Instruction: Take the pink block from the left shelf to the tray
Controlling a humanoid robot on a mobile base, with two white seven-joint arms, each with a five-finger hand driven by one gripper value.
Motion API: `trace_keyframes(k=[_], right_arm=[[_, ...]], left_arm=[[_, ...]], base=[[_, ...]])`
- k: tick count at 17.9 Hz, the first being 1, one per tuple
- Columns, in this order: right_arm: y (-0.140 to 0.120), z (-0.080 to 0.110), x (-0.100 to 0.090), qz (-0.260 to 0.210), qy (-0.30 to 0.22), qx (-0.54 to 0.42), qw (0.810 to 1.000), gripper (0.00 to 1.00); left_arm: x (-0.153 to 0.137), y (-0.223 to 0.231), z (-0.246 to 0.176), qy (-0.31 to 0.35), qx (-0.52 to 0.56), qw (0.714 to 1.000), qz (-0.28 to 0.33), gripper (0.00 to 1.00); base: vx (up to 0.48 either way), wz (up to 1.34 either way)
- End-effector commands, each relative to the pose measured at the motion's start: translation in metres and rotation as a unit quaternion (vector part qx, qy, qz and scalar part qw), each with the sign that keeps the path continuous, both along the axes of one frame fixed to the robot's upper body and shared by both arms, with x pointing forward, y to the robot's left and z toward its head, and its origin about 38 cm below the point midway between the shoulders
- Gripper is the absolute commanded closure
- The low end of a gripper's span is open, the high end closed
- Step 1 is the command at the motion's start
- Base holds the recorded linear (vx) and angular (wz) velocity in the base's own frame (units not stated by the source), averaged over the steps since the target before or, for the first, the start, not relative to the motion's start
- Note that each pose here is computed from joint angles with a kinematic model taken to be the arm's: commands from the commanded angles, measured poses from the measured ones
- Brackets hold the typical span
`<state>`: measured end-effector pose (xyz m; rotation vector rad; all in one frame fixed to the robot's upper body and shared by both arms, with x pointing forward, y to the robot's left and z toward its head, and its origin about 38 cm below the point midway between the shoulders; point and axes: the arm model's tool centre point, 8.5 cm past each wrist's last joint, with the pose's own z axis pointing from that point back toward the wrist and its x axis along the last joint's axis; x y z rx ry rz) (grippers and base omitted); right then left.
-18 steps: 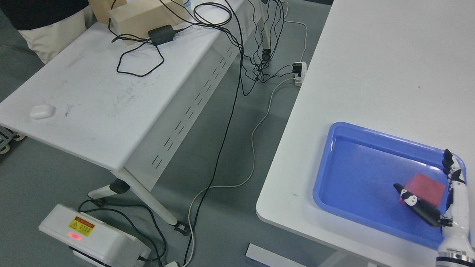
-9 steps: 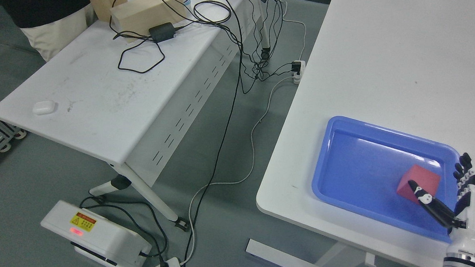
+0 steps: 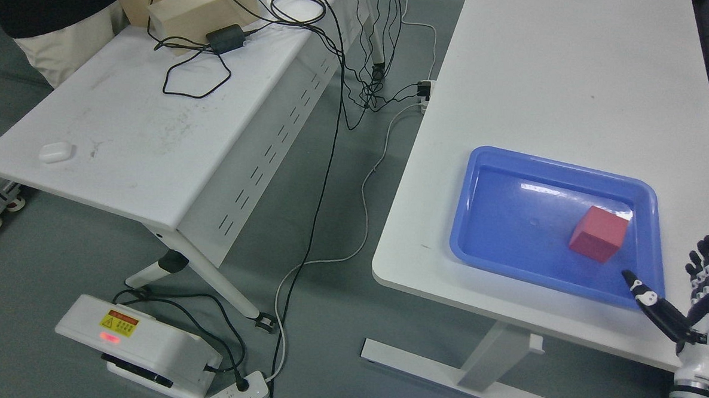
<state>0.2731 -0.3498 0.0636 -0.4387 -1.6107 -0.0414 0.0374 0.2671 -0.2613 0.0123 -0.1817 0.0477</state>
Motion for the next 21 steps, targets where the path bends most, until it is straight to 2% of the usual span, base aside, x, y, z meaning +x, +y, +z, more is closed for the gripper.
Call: trace_keyframes(k=[1,21], right_arm=[[-0.0089,0.0032,-0.0008,-0.004,-0.002,-0.005,1.0,0.0],[-0.0066,0.0031,-0.0001,0.002,-0.003,-0.005,1.0,0.0]], left_arm=[[-0.0059,0.0113,0.0007,0.004,0.009,1.0,0.0,0.0],[-0.0059,0.0113,0.0007,0.004,0.009,1.0,0.0,0.0]], base=[[-0.085,-0.2],[-0.053,-0.19]])
